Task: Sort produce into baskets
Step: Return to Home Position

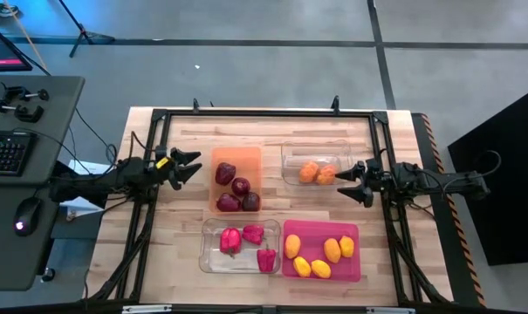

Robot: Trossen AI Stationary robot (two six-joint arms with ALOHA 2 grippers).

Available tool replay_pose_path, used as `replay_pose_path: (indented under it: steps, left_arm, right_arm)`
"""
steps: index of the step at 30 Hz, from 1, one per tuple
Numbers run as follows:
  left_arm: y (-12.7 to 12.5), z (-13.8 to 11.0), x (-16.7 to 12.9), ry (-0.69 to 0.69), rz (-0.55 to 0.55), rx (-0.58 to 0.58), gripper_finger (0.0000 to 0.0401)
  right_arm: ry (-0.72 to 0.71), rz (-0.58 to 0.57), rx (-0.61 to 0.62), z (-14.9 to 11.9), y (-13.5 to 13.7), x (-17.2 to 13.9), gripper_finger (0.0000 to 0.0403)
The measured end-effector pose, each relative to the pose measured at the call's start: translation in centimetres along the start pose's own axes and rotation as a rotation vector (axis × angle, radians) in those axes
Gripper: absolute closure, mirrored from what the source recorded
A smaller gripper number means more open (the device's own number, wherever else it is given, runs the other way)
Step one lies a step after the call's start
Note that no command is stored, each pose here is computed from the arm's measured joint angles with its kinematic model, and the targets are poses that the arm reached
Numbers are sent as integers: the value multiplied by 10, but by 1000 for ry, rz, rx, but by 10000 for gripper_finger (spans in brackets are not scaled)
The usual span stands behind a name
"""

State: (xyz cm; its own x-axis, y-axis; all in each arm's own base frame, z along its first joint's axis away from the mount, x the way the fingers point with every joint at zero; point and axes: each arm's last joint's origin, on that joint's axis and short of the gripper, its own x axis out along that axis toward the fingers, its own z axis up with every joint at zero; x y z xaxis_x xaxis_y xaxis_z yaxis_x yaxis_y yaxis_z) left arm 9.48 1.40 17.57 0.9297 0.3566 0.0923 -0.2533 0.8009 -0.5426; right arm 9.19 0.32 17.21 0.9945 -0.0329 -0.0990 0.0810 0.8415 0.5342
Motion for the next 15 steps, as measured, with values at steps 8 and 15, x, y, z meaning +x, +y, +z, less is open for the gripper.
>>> replay_pose_path:
  steps: [8,15]
  left_arm:
    - [1,-2,0,26,10,9,66]
    - [2,-3,0,29,12,10,66]
  right_arm:
    - [-122,93,15,-1,1,5,52]
    - [-117,90,15,-2,1,5,52]
